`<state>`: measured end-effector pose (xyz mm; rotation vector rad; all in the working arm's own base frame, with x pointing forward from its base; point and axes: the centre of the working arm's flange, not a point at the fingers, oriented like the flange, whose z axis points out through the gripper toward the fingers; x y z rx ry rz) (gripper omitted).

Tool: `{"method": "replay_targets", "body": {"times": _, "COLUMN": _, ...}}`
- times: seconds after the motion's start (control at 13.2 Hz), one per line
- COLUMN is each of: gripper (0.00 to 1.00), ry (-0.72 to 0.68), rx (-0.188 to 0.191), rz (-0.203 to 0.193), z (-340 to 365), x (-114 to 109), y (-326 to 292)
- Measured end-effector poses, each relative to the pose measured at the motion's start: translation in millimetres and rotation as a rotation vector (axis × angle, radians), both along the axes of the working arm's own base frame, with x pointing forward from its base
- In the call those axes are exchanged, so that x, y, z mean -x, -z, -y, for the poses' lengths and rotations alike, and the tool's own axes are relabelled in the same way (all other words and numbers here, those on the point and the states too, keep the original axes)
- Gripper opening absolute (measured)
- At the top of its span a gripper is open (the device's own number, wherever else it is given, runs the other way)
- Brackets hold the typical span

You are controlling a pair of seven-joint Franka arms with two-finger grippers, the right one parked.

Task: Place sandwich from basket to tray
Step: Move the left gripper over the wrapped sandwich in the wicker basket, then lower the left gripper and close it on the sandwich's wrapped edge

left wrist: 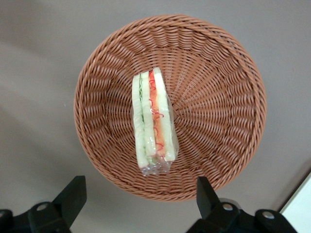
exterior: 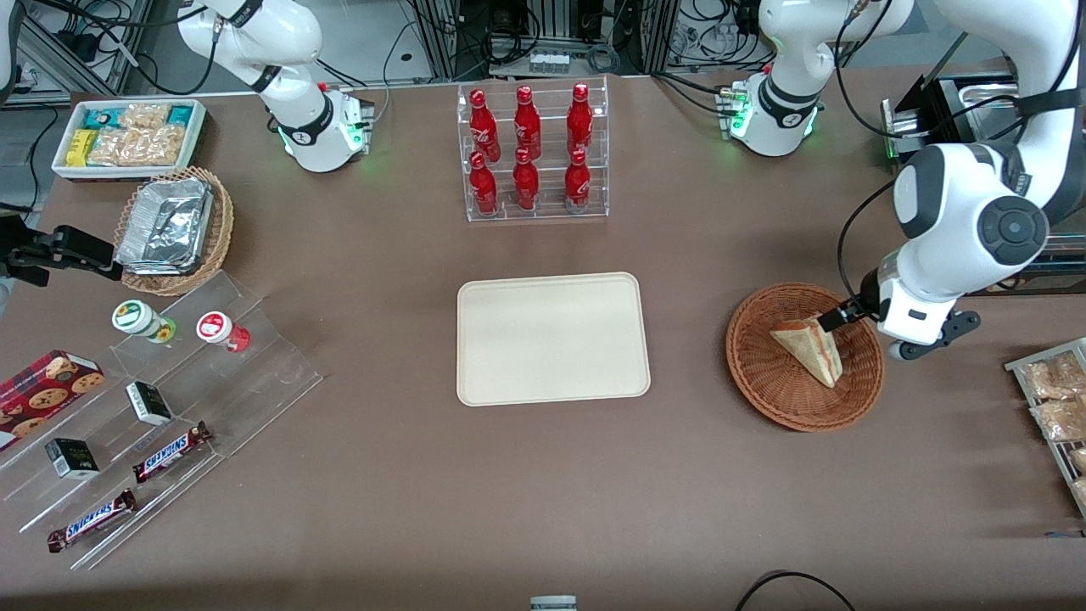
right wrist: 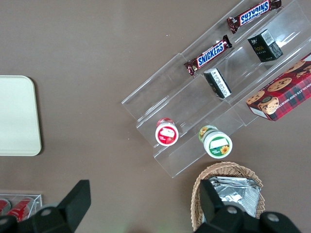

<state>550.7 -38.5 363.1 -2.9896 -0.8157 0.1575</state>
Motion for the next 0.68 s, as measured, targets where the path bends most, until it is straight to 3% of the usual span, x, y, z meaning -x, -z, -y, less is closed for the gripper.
{"method": "replay_targets", "body": {"times": 0.68, "gripper": 1.00, "ry": -0.099, "rx": -0.005, "rz": 0.028, "z": 7.0, "x": 3.9, "y": 44.6}}
